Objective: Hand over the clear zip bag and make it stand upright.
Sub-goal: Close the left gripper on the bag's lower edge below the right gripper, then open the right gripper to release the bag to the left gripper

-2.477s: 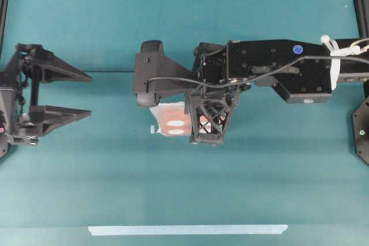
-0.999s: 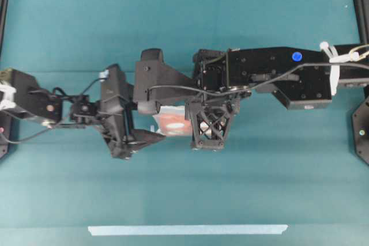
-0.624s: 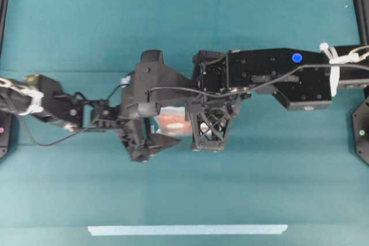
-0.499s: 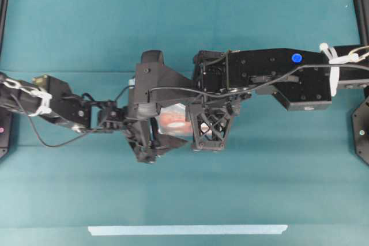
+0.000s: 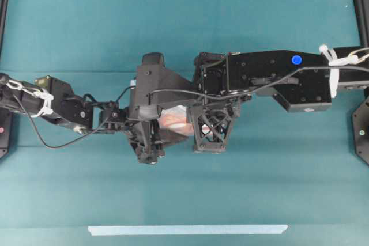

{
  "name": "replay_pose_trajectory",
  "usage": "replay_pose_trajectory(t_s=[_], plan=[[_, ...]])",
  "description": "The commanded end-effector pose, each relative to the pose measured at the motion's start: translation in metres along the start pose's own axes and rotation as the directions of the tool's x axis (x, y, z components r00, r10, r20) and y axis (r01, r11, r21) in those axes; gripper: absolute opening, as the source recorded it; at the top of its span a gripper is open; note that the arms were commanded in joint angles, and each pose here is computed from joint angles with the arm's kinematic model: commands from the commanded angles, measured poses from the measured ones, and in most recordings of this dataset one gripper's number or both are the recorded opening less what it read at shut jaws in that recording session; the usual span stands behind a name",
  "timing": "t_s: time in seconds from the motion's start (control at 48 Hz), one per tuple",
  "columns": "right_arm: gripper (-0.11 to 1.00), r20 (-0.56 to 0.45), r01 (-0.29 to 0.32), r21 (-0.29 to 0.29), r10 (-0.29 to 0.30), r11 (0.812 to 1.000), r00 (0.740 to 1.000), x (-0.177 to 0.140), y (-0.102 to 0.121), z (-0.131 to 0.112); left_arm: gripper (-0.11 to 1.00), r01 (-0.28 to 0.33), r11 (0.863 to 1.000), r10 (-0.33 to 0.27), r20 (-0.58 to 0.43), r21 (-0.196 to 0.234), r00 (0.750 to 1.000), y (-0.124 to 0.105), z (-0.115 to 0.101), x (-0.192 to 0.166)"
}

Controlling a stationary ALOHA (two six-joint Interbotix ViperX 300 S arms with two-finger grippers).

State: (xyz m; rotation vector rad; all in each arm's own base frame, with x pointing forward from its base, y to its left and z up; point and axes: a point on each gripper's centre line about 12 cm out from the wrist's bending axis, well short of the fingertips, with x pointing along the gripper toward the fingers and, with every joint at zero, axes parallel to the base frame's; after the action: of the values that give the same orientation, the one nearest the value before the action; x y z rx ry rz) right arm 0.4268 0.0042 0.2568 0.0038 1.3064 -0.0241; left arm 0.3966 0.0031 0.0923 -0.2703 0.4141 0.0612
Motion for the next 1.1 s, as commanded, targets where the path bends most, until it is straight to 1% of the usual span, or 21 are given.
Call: replay_pose_trajectory(t_s=[0.0,0.062,0.125,0.229,0.291,0.416,0.604,0.77,0.832,1.082], plan=[[0.0,0.026,-0.001,0.008,0.001,1.0,1.0,-0.009,0.002,0.001,0.43,0.014,1.0,-0.014,0.045,0.003,0.999,-0.003,0.009,-0.005],[0.0,0.022,-0.001,0.008,0.001,1.0,1.0,-0.008,0.002,0.0,0.31,0.017,1.0,-0.017,0.052,0.005,0.998,-0.003,0.008,-0.008],[0.0,0.02,-0.001,0.008,0.001,1.0,1.0,-0.008,0.002,-0.001,0.25,0.015,1.0,-0.016,0.05,0.012,0.999,-0.002,0.005,-0.01],[0.0,0.017,-0.001,0.008,0.001,1.0,1.0,-0.007,0.002,-0.002,0.25,0.014,1.0,-0.014,0.045,0.018,0.999,-0.001,0.003,-0.013],[0.0,0.017,-0.001,0.006,0.001,1.0,1.0,-0.007,0.003,-0.002,0.25,0.013,0.999,-0.014,0.045,0.03,0.999,-0.001,0.003,-0.013],[0.0,0.017,-0.002,0.006,0.002,1.0,1.0,-0.007,0.004,-0.002,0.25,0.017,0.997,-0.021,0.048,0.071,0.999,-0.004,0.005,-0.011],[0.0,0.02,-0.002,0.006,0.002,1.0,1.0,-0.007,0.004,-0.001,0.25,0.018,0.99,-0.027,0.066,0.138,0.997,-0.007,0.014,-0.003],[0.0,0.029,-0.004,0.002,0.004,1.0,1.0,-0.007,0.006,0.0,0.25,0.012,0.983,-0.022,0.053,0.183,0.998,-0.007,0.017,0.002],[0.0,0.029,-0.004,0.003,0.004,1.0,1.0,-0.007,0.006,0.0,0.25,0.011,0.982,-0.022,0.053,0.189,0.998,-0.007,0.016,0.001],[0.0,0.028,-0.006,0.003,0.006,1.0,1.0,-0.006,0.006,-0.001,0.25,0.009,0.982,-0.017,0.04,0.191,0.999,-0.005,0.012,-0.001]])
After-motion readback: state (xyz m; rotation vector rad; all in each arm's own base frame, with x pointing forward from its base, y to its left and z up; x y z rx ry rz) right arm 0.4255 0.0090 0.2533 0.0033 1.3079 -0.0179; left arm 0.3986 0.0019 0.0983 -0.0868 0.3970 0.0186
